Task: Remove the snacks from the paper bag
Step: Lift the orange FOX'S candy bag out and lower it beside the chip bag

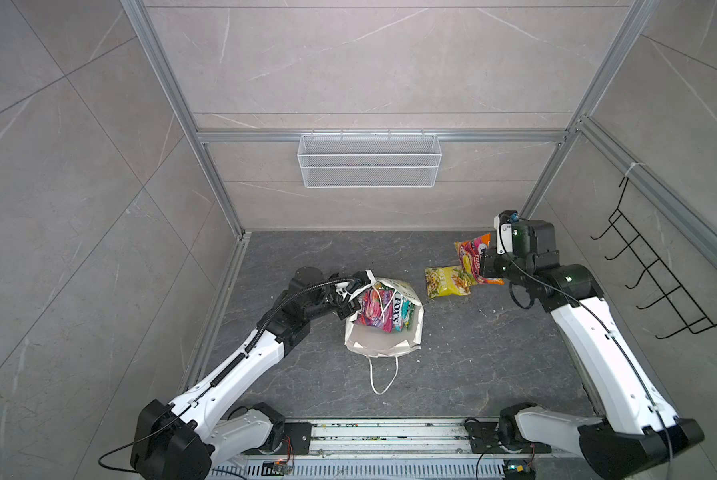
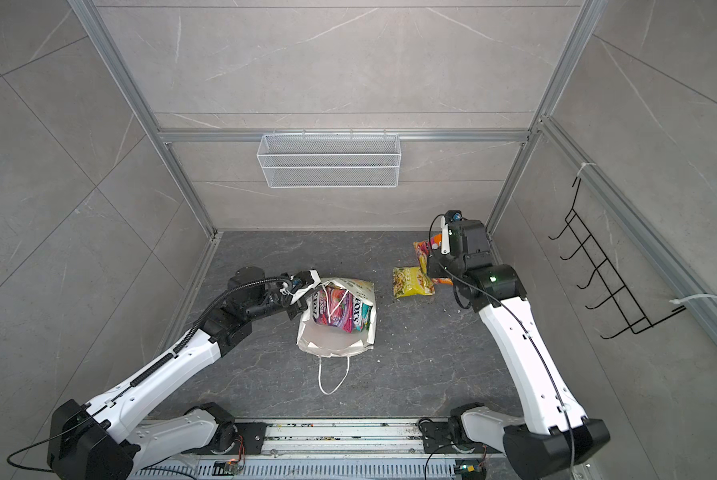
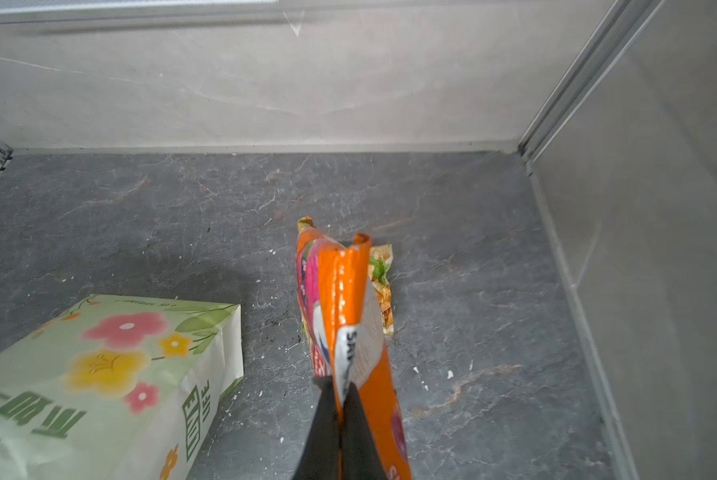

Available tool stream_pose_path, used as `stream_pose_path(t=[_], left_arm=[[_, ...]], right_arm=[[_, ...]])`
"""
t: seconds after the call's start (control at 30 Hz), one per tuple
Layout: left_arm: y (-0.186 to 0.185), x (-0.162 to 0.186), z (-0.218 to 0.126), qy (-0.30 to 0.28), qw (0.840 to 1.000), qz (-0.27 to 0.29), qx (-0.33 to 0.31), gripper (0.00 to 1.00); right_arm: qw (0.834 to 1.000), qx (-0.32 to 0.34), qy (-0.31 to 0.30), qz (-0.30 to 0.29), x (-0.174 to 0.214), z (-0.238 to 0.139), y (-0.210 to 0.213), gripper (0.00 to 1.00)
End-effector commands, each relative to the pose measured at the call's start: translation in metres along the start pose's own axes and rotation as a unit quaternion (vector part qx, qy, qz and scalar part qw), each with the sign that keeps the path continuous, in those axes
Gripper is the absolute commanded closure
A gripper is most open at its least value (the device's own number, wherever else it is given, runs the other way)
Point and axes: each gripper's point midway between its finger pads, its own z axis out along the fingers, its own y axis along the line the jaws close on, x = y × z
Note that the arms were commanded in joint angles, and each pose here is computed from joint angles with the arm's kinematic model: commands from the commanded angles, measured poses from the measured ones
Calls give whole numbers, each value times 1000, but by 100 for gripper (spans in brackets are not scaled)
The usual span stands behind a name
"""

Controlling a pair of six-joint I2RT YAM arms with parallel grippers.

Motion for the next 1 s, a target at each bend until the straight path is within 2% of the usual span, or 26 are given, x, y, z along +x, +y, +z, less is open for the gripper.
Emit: stream_pose_path(t=[0.0,0.1,0.27,0.4,0.53,0.77,0.9,0.97], left_arm=[[-1,-38,-13,-69,997,37,-2,100],[0,-36,-13,-68,997,35,-6,100],[-1,-35,-12,-68,997,32,-2,100],[-1,-34,-8,-66,997,30,2,100],[-1,-32,-6,-64,998,29,5,100],[1,-32,-4,-61,998,28,3,100],[1,-32,-3,-60,998,24,5,100],[1,-32,-3,-60,998,24,5,100]], right_arm=[[992,-112,16,48,-10,8,7,100],[987,-133,64,59,0,33,-11,100],[986,-106,113,56,17,57,-53,100],[982,-80,148,85,28,76,-89,100],[982,-64,157,84,30,97,-103,100],[976,-76,184,84,30,138,-113,100],[974,-102,170,105,23,155,-114,100],[970,-119,183,106,26,163,-112,100]])
